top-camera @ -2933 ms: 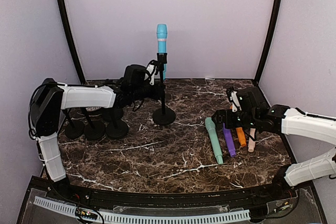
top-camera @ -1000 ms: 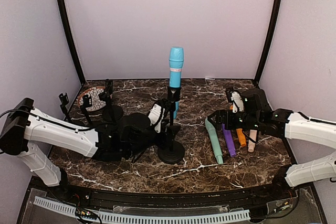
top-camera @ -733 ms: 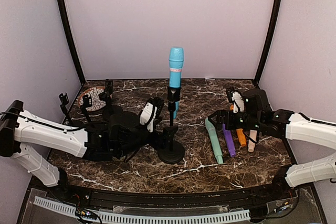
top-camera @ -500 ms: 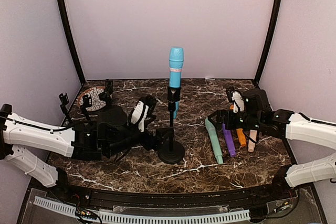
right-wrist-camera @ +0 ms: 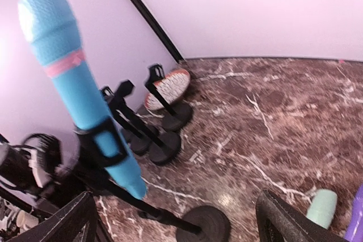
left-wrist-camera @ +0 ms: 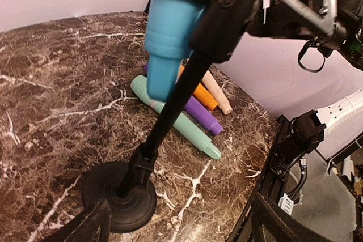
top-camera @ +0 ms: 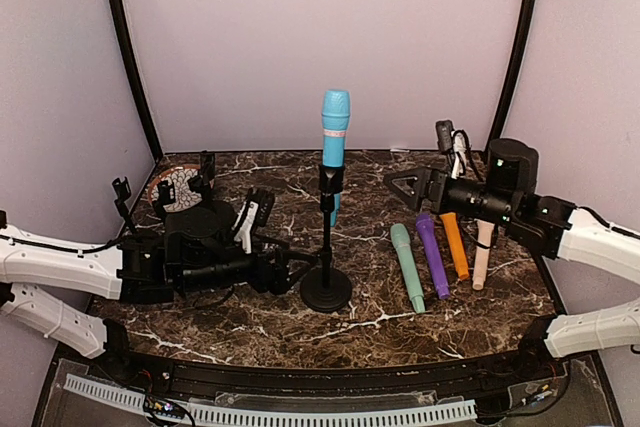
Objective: Remove the microphone from the stand
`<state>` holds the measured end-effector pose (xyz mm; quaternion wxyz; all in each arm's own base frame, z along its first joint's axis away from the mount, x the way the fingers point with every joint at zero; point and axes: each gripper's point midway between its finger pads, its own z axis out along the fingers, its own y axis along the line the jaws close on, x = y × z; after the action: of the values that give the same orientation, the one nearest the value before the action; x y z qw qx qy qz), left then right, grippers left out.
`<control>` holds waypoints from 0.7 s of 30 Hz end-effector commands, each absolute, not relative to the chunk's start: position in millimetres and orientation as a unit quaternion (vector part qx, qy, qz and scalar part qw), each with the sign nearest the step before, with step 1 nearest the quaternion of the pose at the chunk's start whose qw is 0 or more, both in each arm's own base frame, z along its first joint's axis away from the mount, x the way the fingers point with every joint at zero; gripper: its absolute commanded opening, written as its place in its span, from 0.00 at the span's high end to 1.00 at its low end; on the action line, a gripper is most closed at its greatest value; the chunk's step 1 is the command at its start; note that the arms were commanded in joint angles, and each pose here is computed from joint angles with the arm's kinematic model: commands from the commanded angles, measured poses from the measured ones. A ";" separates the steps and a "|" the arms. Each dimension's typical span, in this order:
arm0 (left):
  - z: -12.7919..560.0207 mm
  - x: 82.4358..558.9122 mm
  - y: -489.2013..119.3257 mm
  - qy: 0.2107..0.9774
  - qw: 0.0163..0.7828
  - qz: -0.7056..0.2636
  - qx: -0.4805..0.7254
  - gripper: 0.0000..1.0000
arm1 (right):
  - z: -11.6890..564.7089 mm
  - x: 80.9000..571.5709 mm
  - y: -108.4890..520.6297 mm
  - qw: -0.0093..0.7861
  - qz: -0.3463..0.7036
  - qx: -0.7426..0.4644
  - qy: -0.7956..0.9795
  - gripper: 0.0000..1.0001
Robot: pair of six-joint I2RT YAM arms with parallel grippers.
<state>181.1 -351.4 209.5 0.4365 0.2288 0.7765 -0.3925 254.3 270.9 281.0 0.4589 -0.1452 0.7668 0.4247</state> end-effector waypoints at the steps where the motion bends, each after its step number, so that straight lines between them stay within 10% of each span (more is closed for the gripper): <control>1: 206.9 165.5 -356.3 0.768 0.373 -0.485 0.192 0.12 | 375.1 239.3 288.2 0.523 0.511 -0.179 0.658 0.01; 21: 182.8 180.2 -336.6 0.793 0.354 -0.477 0.136 0.20 | 417.3 276.4 380.4 0.515 0.513 -0.262 0.635 0.15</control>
<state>178.0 -338.0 173.8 0.3507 0.1457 0.8011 -0.4626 271.1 370.6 406.6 0.5049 -0.2479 0.6417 0.5213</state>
